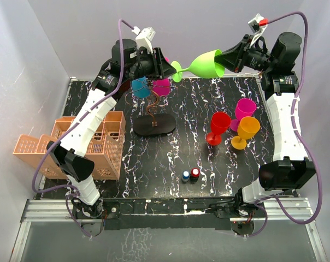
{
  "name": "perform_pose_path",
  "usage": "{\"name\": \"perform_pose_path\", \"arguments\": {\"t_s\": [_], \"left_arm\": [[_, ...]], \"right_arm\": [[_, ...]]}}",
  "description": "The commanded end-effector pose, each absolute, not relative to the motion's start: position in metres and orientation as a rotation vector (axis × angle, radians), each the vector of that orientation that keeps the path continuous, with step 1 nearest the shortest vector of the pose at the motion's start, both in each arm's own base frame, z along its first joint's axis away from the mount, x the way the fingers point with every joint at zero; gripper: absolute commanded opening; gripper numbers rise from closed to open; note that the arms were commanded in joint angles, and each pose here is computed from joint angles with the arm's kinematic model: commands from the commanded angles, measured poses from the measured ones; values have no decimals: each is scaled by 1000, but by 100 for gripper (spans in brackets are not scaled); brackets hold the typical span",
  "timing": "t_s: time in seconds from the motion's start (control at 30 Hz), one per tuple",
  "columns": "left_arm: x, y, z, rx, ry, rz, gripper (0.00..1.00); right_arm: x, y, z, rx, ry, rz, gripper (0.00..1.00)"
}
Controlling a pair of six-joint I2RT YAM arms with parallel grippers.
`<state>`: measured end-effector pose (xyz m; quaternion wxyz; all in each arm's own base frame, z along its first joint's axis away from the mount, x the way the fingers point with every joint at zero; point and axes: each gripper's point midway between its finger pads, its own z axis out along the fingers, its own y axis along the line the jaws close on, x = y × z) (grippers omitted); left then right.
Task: Place the wine glass upside down on the wine glass rack
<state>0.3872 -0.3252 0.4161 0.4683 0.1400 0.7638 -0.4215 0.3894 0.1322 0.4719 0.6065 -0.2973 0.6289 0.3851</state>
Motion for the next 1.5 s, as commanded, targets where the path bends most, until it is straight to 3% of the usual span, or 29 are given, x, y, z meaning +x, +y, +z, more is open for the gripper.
{"name": "perform_pose_path", "arguments": {"t_s": [0.0,0.33,0.57,0.63,0.83,1.17,1.47], "left_arm": [[382,-327,425,346,1852,-1071,32],[383,-331,420,346,1859,-1090,27],[382,-330,424,357,1847,-1088,12],[380,-330,428,382,1828,-1088,0],[385,-319,442,403,1778,-1017,0],[406,-256,480,362,1670,-743,0],[404,-195,542,542,1444,-259,0]], "right_arm": [[373,134,498,-743,1359,838,8],[368,136,497,-756,1358,853,8],[365,138,498,-771,1352,866,9],[362,140,498,-791,1344,882,16],[359,140,497,-807,1337,901,39],[358,128,498,-816,1336,882,68],[362,123,495,-789,1353,868,76]]}}
